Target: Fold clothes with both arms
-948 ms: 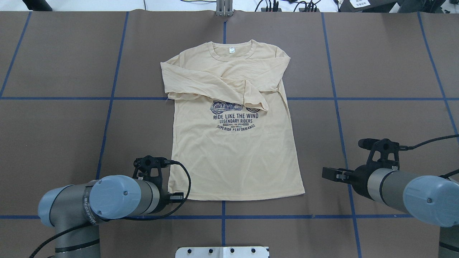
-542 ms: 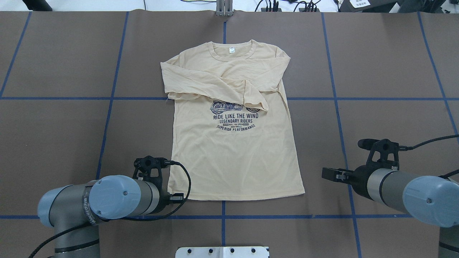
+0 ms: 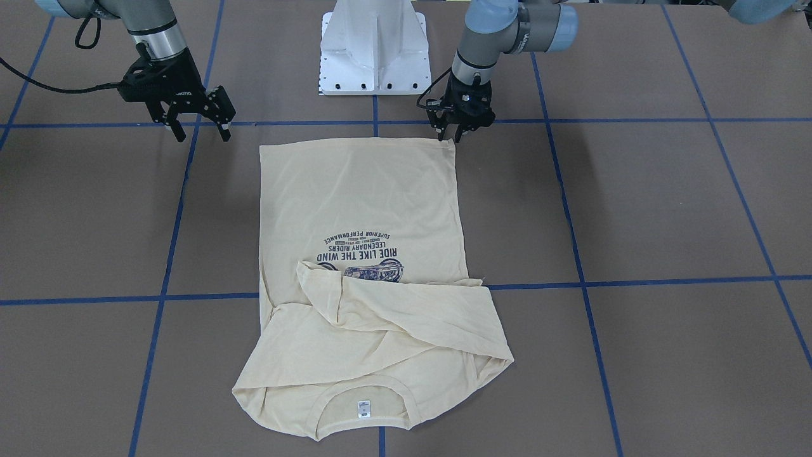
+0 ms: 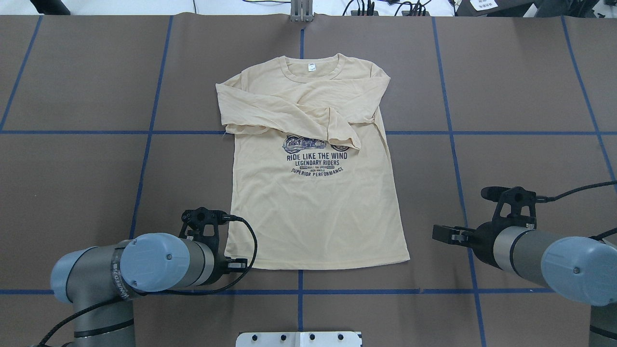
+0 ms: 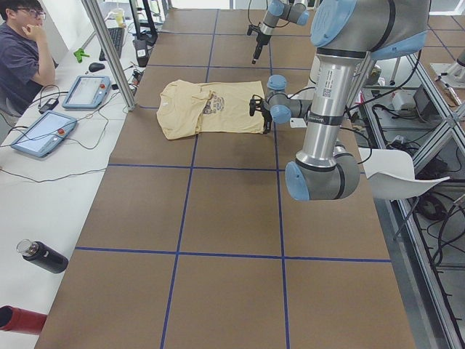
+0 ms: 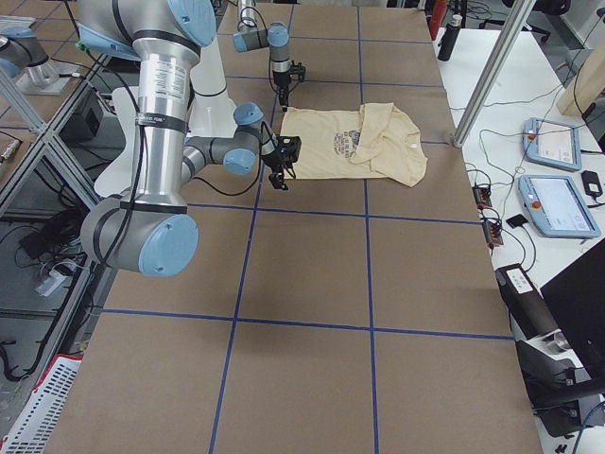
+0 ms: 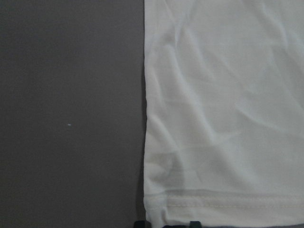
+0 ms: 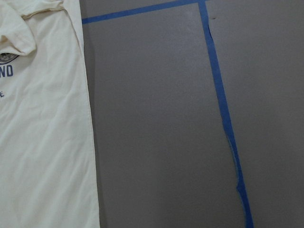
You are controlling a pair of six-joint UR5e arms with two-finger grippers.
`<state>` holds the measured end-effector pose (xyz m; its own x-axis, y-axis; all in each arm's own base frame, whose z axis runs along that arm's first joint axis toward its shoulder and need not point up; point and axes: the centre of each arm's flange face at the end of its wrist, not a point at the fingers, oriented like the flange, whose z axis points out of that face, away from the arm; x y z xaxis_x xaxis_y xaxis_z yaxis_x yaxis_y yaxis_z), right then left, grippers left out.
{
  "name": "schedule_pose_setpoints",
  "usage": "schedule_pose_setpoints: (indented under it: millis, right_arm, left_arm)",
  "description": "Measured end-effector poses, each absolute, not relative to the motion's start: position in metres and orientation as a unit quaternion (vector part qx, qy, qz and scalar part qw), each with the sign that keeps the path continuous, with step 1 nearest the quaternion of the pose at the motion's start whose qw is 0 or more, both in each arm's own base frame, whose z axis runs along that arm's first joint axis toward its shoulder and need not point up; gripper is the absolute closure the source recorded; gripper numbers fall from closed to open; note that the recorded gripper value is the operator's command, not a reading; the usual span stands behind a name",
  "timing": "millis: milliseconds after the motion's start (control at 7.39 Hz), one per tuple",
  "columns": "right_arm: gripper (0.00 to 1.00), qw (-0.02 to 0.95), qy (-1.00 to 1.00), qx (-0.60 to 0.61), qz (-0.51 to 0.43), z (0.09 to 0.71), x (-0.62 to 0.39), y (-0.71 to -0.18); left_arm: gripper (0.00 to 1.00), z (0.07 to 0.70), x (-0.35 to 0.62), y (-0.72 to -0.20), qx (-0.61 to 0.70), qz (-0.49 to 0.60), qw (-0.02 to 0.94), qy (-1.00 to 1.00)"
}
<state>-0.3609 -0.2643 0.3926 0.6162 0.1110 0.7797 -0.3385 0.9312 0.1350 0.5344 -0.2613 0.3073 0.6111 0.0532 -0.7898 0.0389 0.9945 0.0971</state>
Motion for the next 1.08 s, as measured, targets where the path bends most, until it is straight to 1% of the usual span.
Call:
schedule_pose_setpoints:
  millis: [271, 406, 542, 812, 1083]
  right_arm:
    - [0.0, 0.89, -0.418, 0.136, 0.126, 0.394, -0.362, -0.264]
    - [0.0, 0.89, -0.417, 0.136, 0.126, 0.395, -0.362, -0.264]
    - [0.0, 0.89, -0.417, 0.136, 0.126, 0.395, -0.363, -0.264]
    - [0.0, 0.891, -0.416, 0.136, 0.125, 0.397, -0.364, -0.263]
    - [0.09, 0.889, -0.417, 0.141, 0.126, 0.395, -0.373, -0.259]
  left_arm:
    - [0.62, 0.309, 0.534, -0.264, 0.055, 0.005, 0.897, 0.439]
    - [0.68, 0.309, 0.535, -0.265, 0.055, 0.005, 0.897, 0.438]
    - [1.0, 0.309, 0.535, -0.265, 0.056, 0.005, 0.897, 0.438]
    - [1.0, 0.309, 0.535, -0.265, 0.056, 0.005, 0.897, 0.438]
    - [1.0, 0.306, 0.533, -0.265, 0.057, 0.005, 0.896, 0.441]
